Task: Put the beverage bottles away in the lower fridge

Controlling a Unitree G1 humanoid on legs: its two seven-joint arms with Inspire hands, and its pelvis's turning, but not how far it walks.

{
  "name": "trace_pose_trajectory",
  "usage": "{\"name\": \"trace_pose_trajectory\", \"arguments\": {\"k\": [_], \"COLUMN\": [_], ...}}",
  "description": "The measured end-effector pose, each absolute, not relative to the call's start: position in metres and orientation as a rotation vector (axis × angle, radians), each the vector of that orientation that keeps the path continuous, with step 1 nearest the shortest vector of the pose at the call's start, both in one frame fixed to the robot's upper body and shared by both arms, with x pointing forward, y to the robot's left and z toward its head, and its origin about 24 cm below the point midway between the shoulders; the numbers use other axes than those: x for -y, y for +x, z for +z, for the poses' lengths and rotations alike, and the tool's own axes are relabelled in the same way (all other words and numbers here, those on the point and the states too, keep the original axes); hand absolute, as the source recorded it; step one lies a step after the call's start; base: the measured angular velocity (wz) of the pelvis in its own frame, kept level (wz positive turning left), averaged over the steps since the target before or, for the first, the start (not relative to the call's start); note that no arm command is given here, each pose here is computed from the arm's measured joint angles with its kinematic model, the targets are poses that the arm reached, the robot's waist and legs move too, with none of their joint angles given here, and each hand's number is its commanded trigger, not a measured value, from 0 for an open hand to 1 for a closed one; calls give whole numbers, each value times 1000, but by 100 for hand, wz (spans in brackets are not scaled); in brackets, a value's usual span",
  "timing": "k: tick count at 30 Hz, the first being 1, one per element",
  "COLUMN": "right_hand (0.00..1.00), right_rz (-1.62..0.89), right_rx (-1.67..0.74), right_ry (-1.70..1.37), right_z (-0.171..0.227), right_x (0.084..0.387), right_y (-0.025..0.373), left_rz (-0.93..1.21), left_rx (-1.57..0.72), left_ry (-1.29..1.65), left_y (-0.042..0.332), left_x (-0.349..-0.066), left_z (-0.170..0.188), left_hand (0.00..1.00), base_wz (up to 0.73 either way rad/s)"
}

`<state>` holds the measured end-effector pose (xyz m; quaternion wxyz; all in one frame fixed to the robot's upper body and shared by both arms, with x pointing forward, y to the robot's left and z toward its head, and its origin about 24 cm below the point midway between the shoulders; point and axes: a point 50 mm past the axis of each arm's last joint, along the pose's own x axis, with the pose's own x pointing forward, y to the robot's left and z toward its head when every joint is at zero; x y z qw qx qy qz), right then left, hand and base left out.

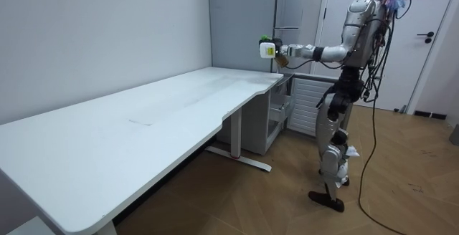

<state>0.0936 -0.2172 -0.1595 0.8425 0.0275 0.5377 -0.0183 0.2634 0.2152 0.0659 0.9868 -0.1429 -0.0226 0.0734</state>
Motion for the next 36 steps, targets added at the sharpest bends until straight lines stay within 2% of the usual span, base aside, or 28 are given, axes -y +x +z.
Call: {"name": "trace_pose_trajectory", "arguments": {"k": [5, 16, 26, 36], "right_hand": [0, 0, 0, 0], "right_rz": [37, 122, 318, 503], "right_rx": [-1106, -978, -723, -679], "right_ry": [34, 17, -35, -37], "right_z": [-157, -142, -102, -93], "right_x": [211, 204, 176, 156], "right_y": [102, 132, 177, 181], "left_rz": [73, -30, -153, -244], "left_rx": [74, 54, -37, -141], "left_ry": [-298, -367, -416, -369], "left_y": [249, 241, 220, 214], "left_x": [-208, -200, -183, -167], "left_z": [69, 63, 40, 19], "left_hand": [100, 100, 100, 100], "base_wz": [19, 9, 4, 1]}}
